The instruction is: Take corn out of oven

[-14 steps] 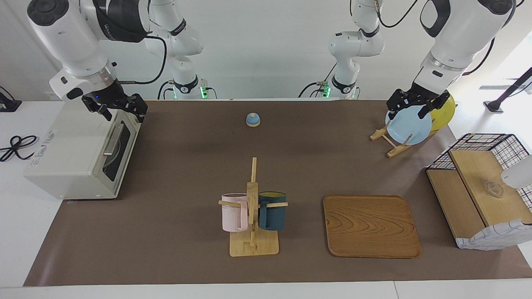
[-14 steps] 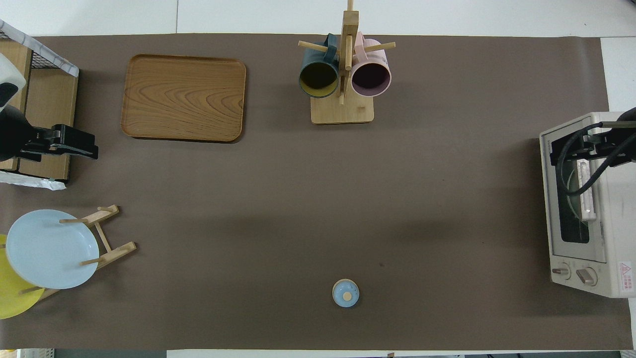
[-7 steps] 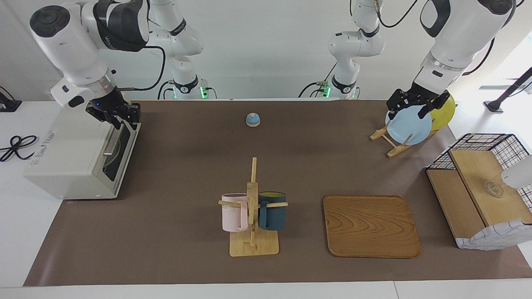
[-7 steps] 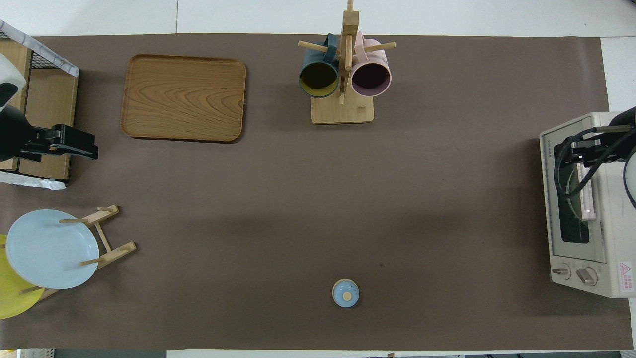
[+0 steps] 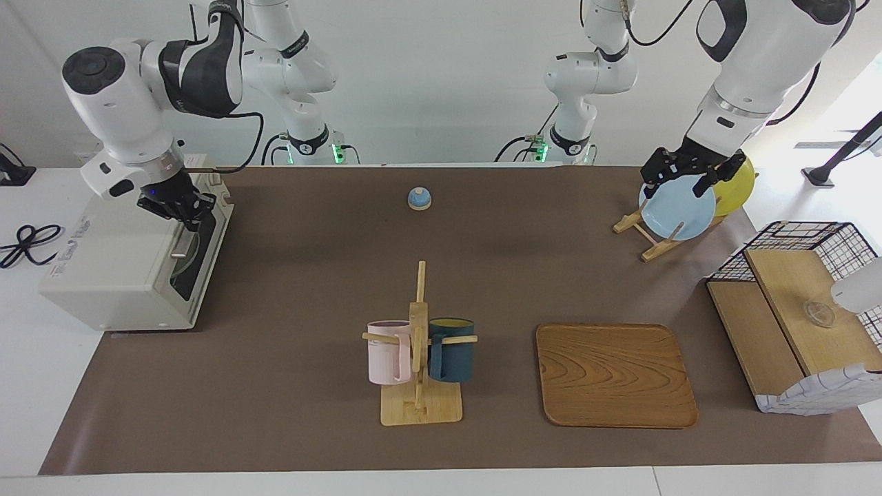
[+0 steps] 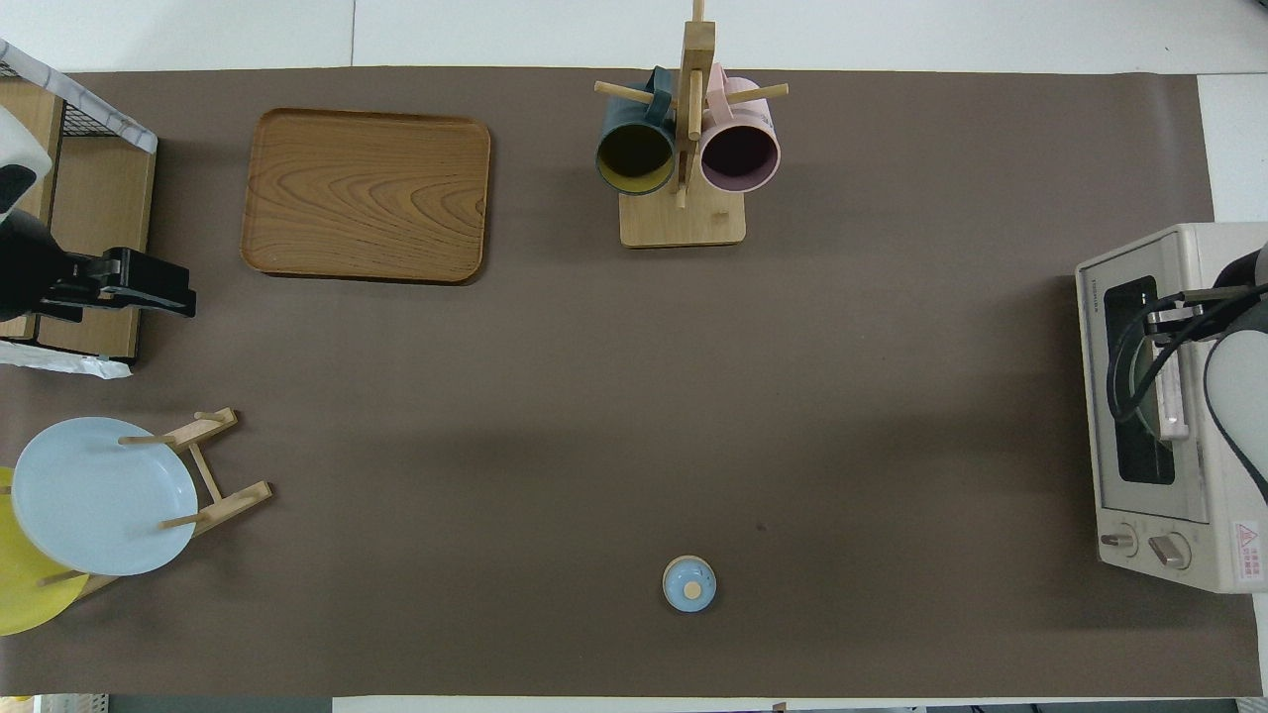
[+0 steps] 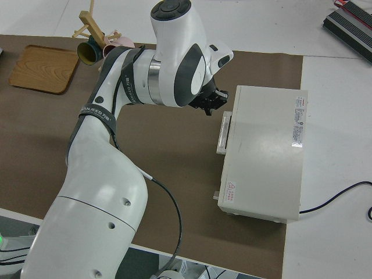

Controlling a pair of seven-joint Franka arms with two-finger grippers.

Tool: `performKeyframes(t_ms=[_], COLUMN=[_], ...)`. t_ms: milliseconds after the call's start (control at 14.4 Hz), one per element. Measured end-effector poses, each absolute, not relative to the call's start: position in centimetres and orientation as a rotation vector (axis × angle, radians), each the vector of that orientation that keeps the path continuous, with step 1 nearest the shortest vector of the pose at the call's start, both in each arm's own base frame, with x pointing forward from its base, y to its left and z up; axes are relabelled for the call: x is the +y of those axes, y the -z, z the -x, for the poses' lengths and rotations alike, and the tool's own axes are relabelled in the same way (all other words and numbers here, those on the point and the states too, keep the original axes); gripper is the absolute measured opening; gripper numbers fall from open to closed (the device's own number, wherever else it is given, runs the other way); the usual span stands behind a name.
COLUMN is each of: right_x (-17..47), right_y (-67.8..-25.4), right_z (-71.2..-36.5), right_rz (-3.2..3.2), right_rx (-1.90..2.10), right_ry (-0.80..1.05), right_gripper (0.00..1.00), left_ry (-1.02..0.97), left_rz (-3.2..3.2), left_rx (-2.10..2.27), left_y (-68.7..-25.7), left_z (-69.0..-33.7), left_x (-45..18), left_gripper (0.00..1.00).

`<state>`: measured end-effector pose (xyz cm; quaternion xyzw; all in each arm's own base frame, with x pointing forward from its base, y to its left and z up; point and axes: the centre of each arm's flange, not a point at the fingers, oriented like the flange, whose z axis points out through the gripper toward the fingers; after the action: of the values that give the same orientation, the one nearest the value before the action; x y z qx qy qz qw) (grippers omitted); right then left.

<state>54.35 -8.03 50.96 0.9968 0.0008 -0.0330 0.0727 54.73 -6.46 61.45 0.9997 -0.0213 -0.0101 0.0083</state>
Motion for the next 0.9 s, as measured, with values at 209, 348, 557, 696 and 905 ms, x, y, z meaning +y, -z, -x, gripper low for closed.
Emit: performKeyframes(t_ms=[209, 348, 557, 696, 905], right_x=[-9.8, -10.6, -10.9, -10.9, -10.9], right_y=[-49.2, -48.6, -48.3, -48.2, -47.9], right_z=[-54.0, -53.8, -53.6, -53.6, -53.5], right_rz=[-2.976, -2.977, -2.977, -2.978, -2.979], right_rx=[-0.024, -0.042, -0.05, -0.05, -0.051], right_ry=[0.099, 0.096, 0.103, 0.105, 0.115], right_gripper=[0.01, 0.01, 0.01, 0.01, 0.01], left_ry=[0.032, 0.032, 0.032, 0.032, 0.031], left_rz=[-3.124, -3.124, -3.124, -3.124, -3.124], left_rx=[-0.067, -0.067, -0.07, -0.073, -0.075], left_y=[-61.5, -61.5, -61.5, -61.5, -61.5], left_z=[-54.7, -54.7, -54.7, -54.7, -54.7], left_x=[-6.5, -6.5, -6.6, -6.7, -6.8], left_gripper=[1.0, 1.0, 1.0, 1.0, 1.0])
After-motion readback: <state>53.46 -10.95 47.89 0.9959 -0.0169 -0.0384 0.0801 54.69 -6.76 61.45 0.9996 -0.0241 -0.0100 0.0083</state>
